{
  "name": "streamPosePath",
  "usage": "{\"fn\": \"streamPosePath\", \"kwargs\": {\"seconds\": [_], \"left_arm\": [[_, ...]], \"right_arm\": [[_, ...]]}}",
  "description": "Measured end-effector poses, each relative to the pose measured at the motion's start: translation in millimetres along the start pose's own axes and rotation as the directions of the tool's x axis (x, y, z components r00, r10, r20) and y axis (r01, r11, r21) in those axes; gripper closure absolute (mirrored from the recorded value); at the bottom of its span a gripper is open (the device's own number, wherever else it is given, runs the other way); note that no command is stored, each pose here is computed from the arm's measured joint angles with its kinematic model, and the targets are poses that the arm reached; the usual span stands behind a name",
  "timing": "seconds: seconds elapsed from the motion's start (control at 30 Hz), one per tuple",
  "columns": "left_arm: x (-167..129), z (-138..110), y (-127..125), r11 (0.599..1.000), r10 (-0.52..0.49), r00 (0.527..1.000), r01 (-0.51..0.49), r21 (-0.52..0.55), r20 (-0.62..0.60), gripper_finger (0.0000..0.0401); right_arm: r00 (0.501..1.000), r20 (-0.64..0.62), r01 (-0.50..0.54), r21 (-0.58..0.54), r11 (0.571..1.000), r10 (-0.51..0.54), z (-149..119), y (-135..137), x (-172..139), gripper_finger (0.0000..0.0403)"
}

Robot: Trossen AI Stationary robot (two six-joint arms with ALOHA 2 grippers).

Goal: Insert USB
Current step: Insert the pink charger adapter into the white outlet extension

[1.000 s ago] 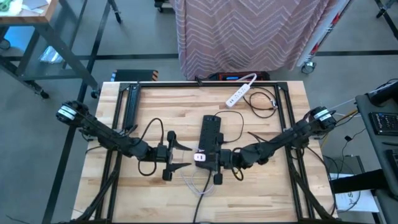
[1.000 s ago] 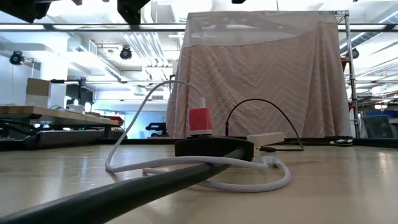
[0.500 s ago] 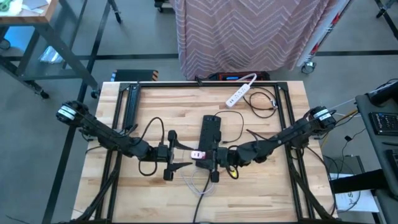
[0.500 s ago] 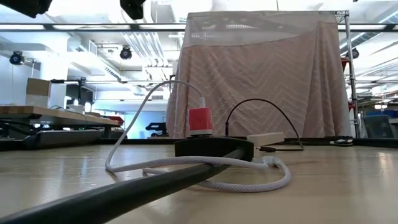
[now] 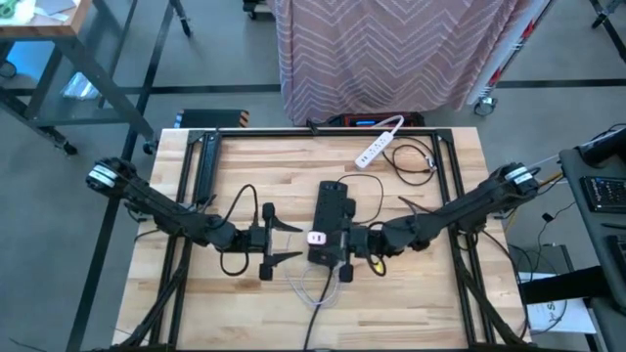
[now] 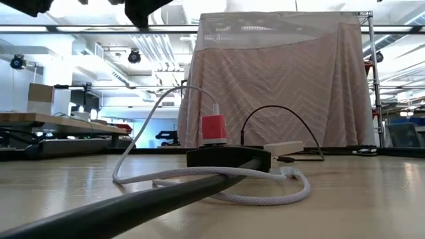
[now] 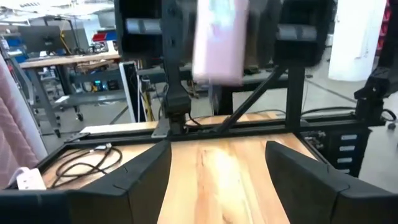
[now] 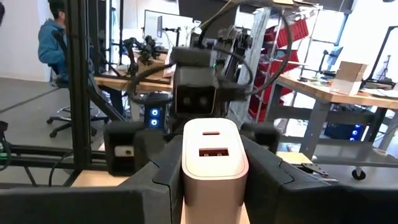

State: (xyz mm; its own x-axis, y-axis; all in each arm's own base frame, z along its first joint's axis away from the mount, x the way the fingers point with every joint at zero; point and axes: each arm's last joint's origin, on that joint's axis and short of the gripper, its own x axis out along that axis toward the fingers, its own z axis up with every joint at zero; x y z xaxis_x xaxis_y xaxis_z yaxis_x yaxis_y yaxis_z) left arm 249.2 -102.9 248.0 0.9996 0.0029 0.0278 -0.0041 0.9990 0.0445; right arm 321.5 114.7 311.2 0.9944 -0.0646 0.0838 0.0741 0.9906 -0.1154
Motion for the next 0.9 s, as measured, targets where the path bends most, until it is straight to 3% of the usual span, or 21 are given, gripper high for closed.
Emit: {"fn": "streamPosePath", "kwargs": {"seconds": [0.43,0.7,0.9], "left_arm": [[-0.5,-2.7,0.1,1.000,-0.002,1.000,0.002,-0.025,-0.022,0.0153],[-0.6,-3.6,0.0,1.000,-0.005,1.000,0.005,-0.027,-0.029,0.0160],[-0.7,-5.5,-0.1,1.000,-0.006,0.999,0.006,-0.019,-0.048,0.0167]], "right_arm": [[0.987,-0.143,0.082,0.012,0.997,-0.080,13.8,-48.9,-24.1,0.0303],[0.986,-0.169,0.007,0.026,1.000,-0.002,5.4,-85.0,-32.0,0.0303],[0.982,-0.186,-0.025,0.023,0.999,0.029,-5.0,-93.4,-38.3,0.0303]]}}
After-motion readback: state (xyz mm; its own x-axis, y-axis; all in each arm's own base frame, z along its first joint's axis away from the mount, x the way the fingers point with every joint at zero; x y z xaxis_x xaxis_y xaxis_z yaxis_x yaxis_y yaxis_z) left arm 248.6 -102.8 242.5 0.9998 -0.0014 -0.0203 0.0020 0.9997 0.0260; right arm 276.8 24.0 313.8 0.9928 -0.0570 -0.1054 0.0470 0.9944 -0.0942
